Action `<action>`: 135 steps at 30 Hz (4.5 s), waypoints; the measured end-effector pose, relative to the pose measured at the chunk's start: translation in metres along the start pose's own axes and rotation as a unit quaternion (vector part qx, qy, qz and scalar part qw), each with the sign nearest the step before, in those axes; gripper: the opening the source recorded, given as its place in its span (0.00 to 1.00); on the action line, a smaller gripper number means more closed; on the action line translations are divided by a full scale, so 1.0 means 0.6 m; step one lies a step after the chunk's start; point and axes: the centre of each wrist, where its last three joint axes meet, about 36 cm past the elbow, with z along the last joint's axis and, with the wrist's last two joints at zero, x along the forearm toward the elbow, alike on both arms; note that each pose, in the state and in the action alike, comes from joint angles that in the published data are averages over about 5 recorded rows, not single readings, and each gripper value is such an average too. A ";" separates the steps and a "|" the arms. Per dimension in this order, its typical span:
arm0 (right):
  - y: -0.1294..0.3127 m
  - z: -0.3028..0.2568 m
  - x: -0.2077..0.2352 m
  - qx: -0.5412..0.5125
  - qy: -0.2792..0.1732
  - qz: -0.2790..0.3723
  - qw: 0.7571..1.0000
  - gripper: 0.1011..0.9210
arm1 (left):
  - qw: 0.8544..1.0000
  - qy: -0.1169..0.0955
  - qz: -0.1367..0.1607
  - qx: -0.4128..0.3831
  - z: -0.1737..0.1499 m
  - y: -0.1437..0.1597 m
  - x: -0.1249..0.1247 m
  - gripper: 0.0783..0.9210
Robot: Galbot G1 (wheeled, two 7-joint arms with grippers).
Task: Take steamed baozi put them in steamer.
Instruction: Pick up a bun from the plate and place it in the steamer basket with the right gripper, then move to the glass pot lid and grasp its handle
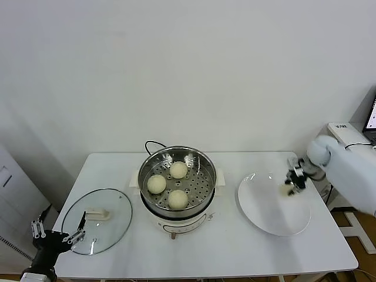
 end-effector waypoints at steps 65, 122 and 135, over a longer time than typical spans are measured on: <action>-0.022 -0.449 0.069 -0.057 -0.176 -0.010 0.983 0.88 | 1.000 -0.010 -0.008 0.023 0.004 0.005 0.005 0.88; 0.675 -0.187 -0.212 -0.607 -0.422 0.416 0.530 0.88 | 0.958 -0.096 0.008 -0.271 0.170 0.010 -0.061 0.88; 0.716 -0.184 -0.199 -0.614 -0.406 0.428 0.525 0.88 | 0.891 -0.110 0.051 -0.438 0.255 -0.023 -0.101 0.88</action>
